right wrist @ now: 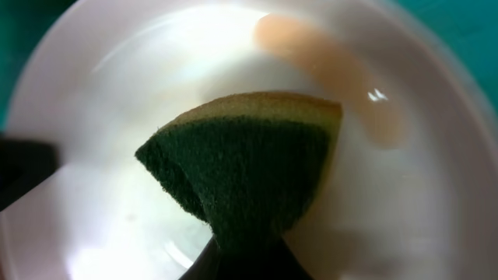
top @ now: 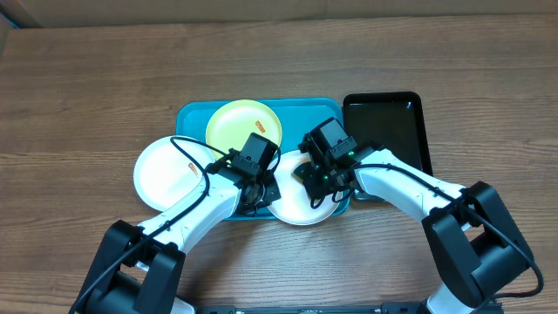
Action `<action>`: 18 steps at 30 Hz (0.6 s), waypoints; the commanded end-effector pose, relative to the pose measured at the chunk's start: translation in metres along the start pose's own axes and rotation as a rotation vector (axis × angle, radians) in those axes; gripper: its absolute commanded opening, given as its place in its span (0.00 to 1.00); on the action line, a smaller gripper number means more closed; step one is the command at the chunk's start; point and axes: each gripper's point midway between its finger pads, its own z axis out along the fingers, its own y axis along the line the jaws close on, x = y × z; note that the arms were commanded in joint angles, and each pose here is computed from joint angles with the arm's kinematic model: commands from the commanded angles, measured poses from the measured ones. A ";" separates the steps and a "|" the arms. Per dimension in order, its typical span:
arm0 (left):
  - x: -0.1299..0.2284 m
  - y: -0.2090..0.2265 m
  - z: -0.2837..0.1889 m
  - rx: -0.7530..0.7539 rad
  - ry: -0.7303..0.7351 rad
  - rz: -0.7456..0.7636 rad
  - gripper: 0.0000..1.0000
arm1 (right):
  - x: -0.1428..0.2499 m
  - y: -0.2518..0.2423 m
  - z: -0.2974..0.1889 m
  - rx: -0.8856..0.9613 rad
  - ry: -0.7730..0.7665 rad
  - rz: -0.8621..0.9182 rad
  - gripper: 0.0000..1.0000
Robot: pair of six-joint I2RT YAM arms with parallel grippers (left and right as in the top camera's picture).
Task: Clean dirty plates on tray and stack at the side
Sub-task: 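Wipe the front white plate with the sponge in the right gripper, then return the sponge to the black tray water with the right gripper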
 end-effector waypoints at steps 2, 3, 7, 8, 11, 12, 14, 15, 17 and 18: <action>0.015 0.014 0.014 -0.052 0.056 0.022 0.04 | 0.027 0.023 0.010 -0.162 0.105 0.028 0.07; 0.015 0.014 0.014 -0.052 0.056 0.022 0.04 | 0.022 0.026 0.006 -0.193 0.098 0.036 0.07; 0.015 0.014 0.014 -0.052 0.056 0.025 0.04 | -0.012 0.040 -0.028 -0.400 0.042 0.087 0.07; 0.015 0.014 0.014 -0.052 0.055 0.025 0.04 | -0.022 0.044 -0.040 -0.464 0.024 0.096 0.07; 0.015 0.014 0.014 -0.052 0.056 0.027 0.04 | -0.048 0.045 -0.078 -0.631 -0.037 0.128 0.07; 0.015 0.014 0.014 -0.052 0.056 0.030 0.04 | -0.055 0.041 -0.088 -0.657 -0.056 0.141 0.07; 0.016 0.014 0.014 -0.055 0.058 0.029 0.04 | -0.067 0.024 -0.102 -0.670 -0.099 0.176 0.07; 0.016 0.014 0.014 -0.056 0.059 0.029 0.04 | -0.071 0.015 -0.106 -0.663 -0.117 0.192 0.07; 0.016 0.015 0.014 -0.056 0.059 0.029 0.04 | -0.075 -0.005 -0.112 -0.647 -0.161 0.207 0.07; 0.016 0.015 0.014 -0.056 0.059 0.029 0.04 | -0.076 -0.017 -0.113 -0.624 -0.177 0.216 0.07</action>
